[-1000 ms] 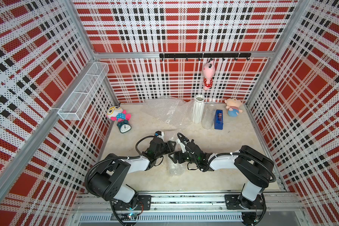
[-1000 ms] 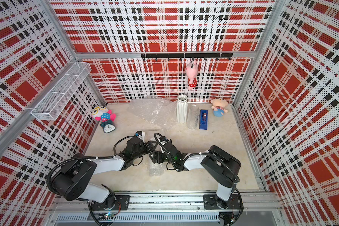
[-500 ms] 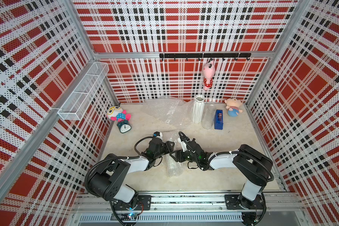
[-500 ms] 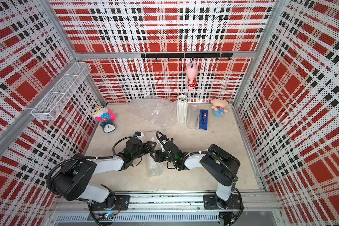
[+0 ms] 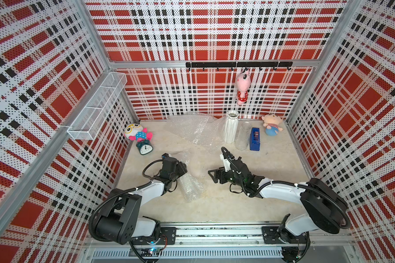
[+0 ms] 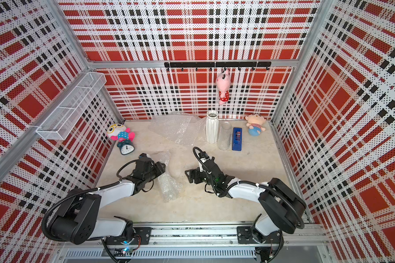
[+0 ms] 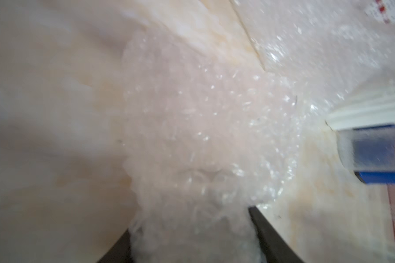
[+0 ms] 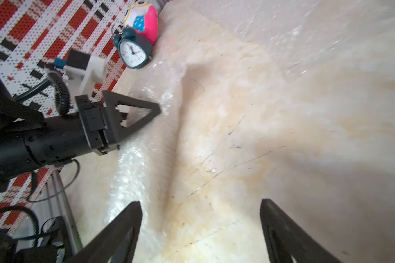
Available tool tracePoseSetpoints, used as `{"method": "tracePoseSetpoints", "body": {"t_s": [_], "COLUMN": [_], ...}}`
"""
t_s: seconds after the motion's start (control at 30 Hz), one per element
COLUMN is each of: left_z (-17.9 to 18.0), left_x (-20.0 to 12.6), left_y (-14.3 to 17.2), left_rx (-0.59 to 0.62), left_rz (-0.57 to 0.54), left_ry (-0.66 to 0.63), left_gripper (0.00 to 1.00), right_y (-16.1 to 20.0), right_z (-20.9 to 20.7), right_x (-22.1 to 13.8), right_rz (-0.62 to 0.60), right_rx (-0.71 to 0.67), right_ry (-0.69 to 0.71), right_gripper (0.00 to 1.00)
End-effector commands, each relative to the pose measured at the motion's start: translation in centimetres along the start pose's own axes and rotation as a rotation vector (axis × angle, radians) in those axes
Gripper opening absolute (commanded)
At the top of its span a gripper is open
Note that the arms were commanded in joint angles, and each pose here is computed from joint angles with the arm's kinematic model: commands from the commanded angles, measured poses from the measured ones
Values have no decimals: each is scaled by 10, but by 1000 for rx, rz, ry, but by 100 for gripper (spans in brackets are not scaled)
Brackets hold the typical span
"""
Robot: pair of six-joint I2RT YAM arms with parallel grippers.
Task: Wrap vases in bubble wrap
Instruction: Place the wrapped vase at the center of the board.
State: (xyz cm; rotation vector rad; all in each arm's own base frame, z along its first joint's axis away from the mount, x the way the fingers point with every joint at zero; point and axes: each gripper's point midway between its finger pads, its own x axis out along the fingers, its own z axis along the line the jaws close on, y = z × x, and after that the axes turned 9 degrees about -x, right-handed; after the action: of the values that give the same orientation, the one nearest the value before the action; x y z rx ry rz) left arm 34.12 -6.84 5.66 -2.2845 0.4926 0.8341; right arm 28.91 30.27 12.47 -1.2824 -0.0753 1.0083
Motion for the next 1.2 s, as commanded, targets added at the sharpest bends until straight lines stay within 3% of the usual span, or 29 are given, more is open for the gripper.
{"method": "tracePoseSetpoints", "body": {"t_s": [0.0, 0.27, 0.47, 0.63, 0.7, 0.93, 1.17], "left_z": [20, 88, 141, 156, 160, 160, 129], "left_x": [-13, -28, -34, -29, -25, -33, -81], "left_y": [-56, -152, -176, -174, -171, -173, -190], "left_rx": [-107, -364, -485, -512, -520, -548, -496], "left_rz": [-130, -386, -429, -405, -390, -398, -522], "left_ry": [-94, -250, -323, -336, -338, -326, -329], "left_gripper": [30, 31, 34, 41, 48, 97, 98], "right_y": [4, -20, -19, -26, -30, -39, -52], "right_z": [-37, -67, -88, -97, -98, -97, -93], "right_x": [-19, -63, -79, -84, -84, -77, -78], "right_rz": [14, -59, -89, -136, -145, -162, -183], "right_rx": [-61, -67, -30, 11, 18, 24, 7], "right_ry": [132, 246, 328, 349, 355, 347, 341], "right_gripper": [86, 86, 91, 89, 89, 88, 88]}}
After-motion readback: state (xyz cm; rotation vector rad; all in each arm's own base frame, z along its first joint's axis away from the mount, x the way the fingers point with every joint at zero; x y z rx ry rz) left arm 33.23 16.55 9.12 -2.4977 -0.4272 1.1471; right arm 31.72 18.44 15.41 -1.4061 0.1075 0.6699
